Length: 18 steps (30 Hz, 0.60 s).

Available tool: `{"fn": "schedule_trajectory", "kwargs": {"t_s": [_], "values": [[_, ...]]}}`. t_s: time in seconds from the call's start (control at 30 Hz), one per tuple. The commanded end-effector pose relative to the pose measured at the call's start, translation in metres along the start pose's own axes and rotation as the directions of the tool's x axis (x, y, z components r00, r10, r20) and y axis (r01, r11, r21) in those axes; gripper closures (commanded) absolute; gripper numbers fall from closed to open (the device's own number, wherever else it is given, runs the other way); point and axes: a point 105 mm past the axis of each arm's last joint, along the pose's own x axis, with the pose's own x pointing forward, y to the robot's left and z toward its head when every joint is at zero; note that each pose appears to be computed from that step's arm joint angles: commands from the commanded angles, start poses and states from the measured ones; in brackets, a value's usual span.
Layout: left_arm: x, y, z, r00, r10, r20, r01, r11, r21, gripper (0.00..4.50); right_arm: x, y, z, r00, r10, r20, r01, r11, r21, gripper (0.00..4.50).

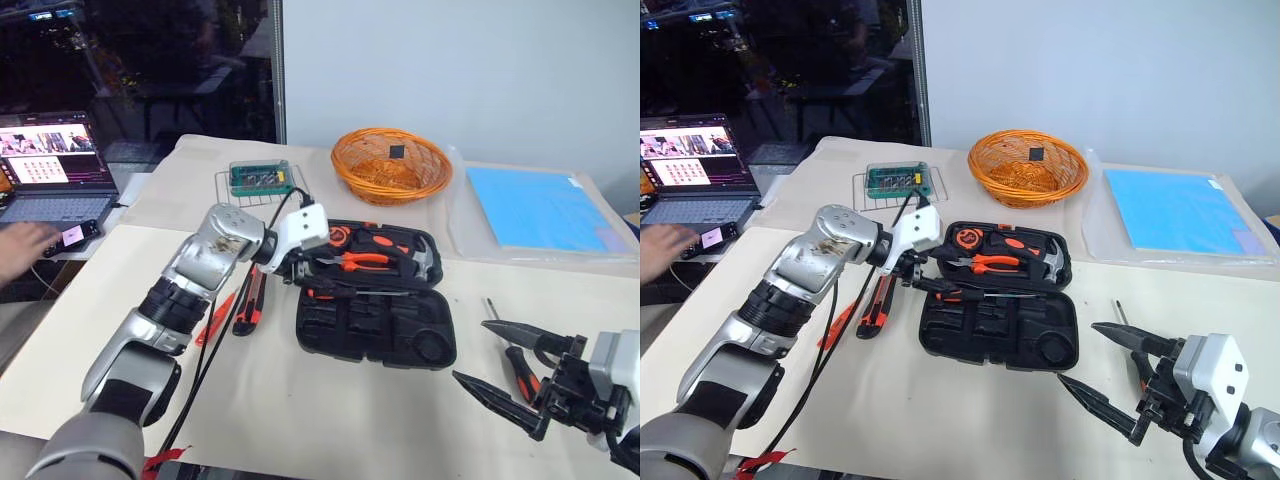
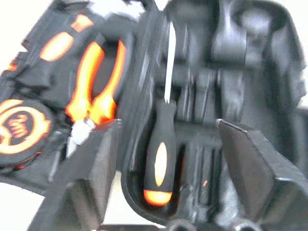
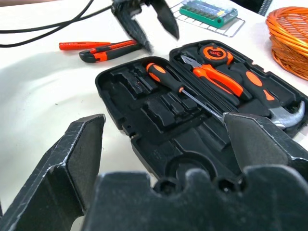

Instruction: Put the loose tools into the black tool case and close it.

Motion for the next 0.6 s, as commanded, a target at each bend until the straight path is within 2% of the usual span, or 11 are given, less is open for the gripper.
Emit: {"fn": "schedule_trajectory", "kwargs": {"t_s": [0.03, 0.17, 0.2, 0.27, 0.4, 0.47, 0.6], "values": [[0.011, -0.005, 0.022, 0.983, 0.075, 0.169, -0.055, 0.991, -0.118, 2.73, 0.003, -0.002, 0.007, 0.999, -0.02, 0.037, 0.022, 0.999, -0.042, 0.0], [0.038, 0.0, 0.01, 0.961, 0.217, 0.173, -0.178, 0.96, -0.216, 4.28, 0.005, -0.004, 0.006, 0.998, -0.048, 0.045, 0.05, 0.998, -0.041, 0.0], [0.043, 0.0, 0.006, 0.96, 0.231, 0.159, -0.193, 0.956, -0.221, 4.46, 0.005, -0.005, 0.006, 0.998, -0.053, 0.045, 0.055, 0.998, -0.041, 0.0], [0.057, -0.006, -0.01, 0.971, 0.217, 0.101, -0.186, 0.951, -0.248, 4.46, 0.006, -0.007, 0.004, 0.997, -0.066, 0.034, 0.068, 0.997, -0.045, 0.0], [0.068, -0.014, -0.066, 0.975, 0.176, -0.136, -0.202, 0.957, -0.207, 4.46, 0.004, -0.008, 0.001, 0.997, -0.079, 0.001, 0.079, 0.996, -0.04, 0.0], [0.07, -0.018, -0.085, 0.966, 0.157, -0.207, -0.196, 0.964, -0.181, 4.46, 0.004, -0.009, -0.001, 0.996, -0.085, -0.019, 0.084, 0.996, -0.036, 0.0], [0.074, -0.017, -0.099, 0.954, 0.163, -0.252, -0.202, 0.97, -0.138, 4.46, 0.002, -0.014, -0.006, 0.99, -0.125, -0.058, 0.124, 0.992, -0.019, 0.0]]}}
